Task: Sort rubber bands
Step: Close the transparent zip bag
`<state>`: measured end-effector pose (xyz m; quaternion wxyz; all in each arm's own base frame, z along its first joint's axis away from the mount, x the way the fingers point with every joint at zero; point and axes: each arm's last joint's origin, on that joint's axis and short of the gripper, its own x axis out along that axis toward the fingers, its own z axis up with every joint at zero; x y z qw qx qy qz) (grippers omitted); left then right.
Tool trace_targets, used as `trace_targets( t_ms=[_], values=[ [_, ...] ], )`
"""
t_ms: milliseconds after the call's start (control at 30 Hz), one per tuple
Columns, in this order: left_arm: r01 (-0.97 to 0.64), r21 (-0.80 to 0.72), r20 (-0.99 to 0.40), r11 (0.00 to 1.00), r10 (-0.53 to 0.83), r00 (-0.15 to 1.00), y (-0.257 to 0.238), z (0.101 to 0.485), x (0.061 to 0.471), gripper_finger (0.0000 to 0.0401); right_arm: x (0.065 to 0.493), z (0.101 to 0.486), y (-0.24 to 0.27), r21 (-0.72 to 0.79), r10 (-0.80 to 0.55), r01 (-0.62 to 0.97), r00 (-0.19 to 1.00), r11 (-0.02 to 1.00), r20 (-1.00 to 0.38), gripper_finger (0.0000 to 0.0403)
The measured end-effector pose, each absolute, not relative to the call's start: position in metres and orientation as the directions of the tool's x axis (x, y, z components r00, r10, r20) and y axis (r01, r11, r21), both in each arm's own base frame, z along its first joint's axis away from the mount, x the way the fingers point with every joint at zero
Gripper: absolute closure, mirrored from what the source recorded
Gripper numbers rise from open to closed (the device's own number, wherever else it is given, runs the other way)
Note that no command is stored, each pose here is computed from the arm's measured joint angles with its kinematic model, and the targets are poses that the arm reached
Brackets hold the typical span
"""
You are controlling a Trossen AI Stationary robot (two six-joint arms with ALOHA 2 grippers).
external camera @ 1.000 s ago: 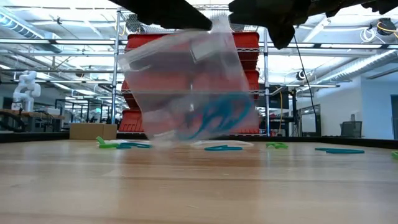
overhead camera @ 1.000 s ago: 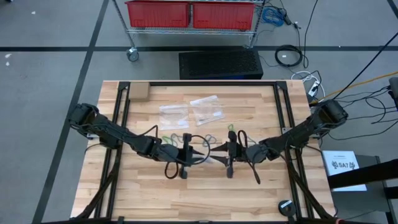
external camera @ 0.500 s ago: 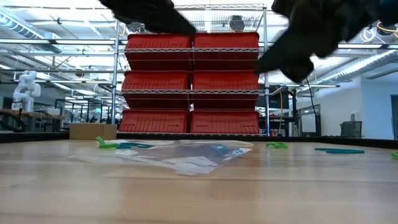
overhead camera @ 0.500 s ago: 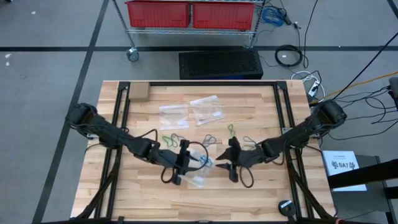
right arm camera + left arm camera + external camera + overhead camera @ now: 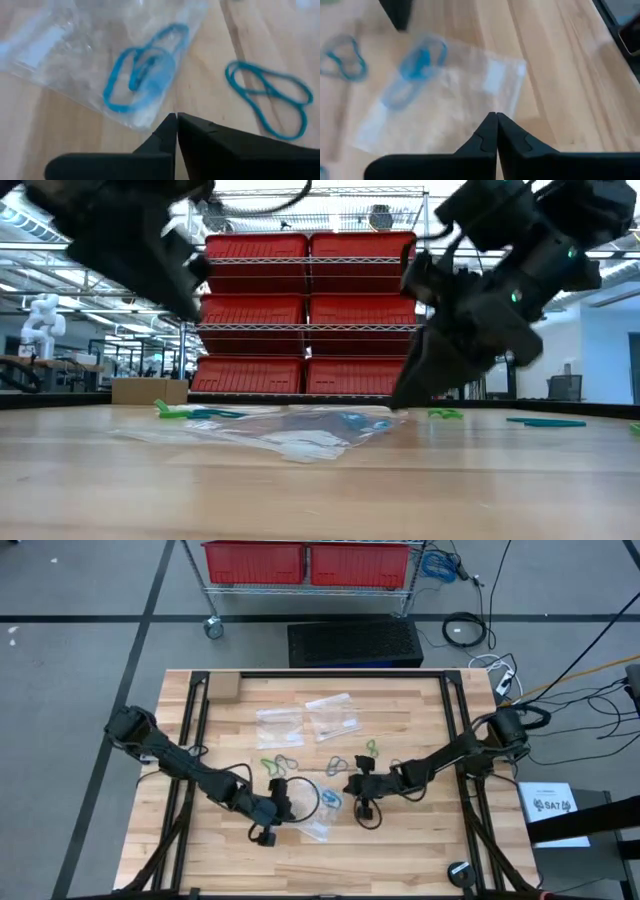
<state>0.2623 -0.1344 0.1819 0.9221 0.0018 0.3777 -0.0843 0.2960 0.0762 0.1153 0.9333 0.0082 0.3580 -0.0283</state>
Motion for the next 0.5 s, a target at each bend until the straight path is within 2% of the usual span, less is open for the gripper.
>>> trace_targets(
  t_ms=[267,433,500],
  values=[
    [0.111,-0.137,-0.718,0.984,-0.176,0.674,-0.135,0.150,0.244,0.0398,0.298,0.104,0.089,0.127,0.020,0.097,0.713,0.987,-0.701,0.0402],
    [0.067,-0.119,-0.769,0.991,-0.135,0.624,-0.133,0.131,0.240,0.0399,0.318,0.117,0.126,0.281,0.228,-0.044,0.708,0.959,-0.668,0.0403],
    [0.057,-0.106,-0.768,0.993,-0.118,0.629,-0.133,0.129,0.241,0.0399,0.328,0.127,0.138,0.279,0.256,-0.086,0.709,0.956,-0.658,0.0403]
  ],
)
